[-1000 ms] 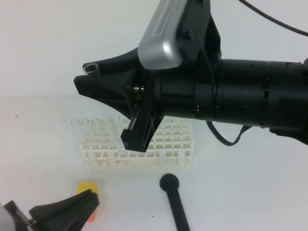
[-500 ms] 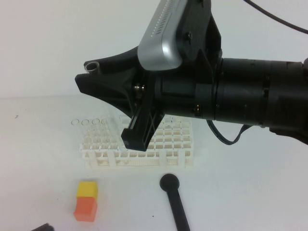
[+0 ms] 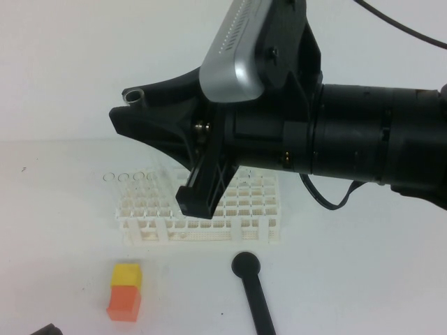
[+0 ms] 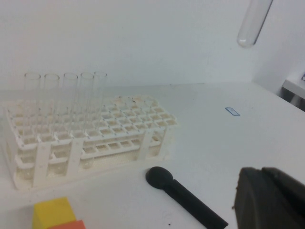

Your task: Place the test tubes

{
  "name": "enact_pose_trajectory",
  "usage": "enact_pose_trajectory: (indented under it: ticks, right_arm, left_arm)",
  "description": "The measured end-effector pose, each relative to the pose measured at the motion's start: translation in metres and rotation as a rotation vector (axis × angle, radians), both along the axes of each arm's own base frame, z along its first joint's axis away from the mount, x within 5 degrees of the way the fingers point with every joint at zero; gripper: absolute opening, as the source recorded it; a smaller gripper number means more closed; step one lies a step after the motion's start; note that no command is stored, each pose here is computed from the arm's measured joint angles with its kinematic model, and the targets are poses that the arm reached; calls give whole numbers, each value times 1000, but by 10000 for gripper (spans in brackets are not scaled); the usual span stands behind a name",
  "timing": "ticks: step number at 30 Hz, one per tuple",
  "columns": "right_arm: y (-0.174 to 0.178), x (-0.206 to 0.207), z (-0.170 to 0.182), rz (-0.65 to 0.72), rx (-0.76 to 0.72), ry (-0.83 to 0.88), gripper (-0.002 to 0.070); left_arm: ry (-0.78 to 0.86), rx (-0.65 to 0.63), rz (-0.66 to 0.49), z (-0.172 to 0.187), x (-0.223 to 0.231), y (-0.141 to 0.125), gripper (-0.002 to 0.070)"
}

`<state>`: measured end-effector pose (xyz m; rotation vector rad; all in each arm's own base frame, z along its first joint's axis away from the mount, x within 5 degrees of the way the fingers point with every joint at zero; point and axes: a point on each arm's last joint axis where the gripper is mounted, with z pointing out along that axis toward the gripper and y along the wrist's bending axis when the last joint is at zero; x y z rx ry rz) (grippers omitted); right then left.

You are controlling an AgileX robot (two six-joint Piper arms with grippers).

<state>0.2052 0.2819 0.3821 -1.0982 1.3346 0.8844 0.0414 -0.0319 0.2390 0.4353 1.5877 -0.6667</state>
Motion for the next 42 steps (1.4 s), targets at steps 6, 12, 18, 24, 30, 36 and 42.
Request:
enact_pose_trajectory:
  ticks: [6, 12, 18, 24, 30, 36, 42]
  right_arm:
    - [0, 1, 0, -11, -5, -9, 127]
    - [-1, 4, -1, -46, -16, -18, 126]
    - [-5, 10, -1, -96, -6, 26, 126]
    - [-5, 19, -9, -148, -21, 57, 126]
    - [-7, 34, -28, -274, -98, 179, 126]
    - [-9, 47, -31, -493, -16, 238, 126]
    - [11, 47, -34, -582, 80, 65, 126]
  left_arm:
    - [0, 0, 0, 0, 0, 0, -1]
    - [0, 0, 0, 0, 0, 0, -1]
    - [0, 0, 0, 0, 0, 0, -1]
    - [0, 0, 0, 0, 0, 0, -1]
    - [-15, -13, 75, 1, 0, 5, -1]
    - [-37, -26, 283, 2, 3, 15, -1]
    - [-38, -21, 493, 2, 5, 25, -1]
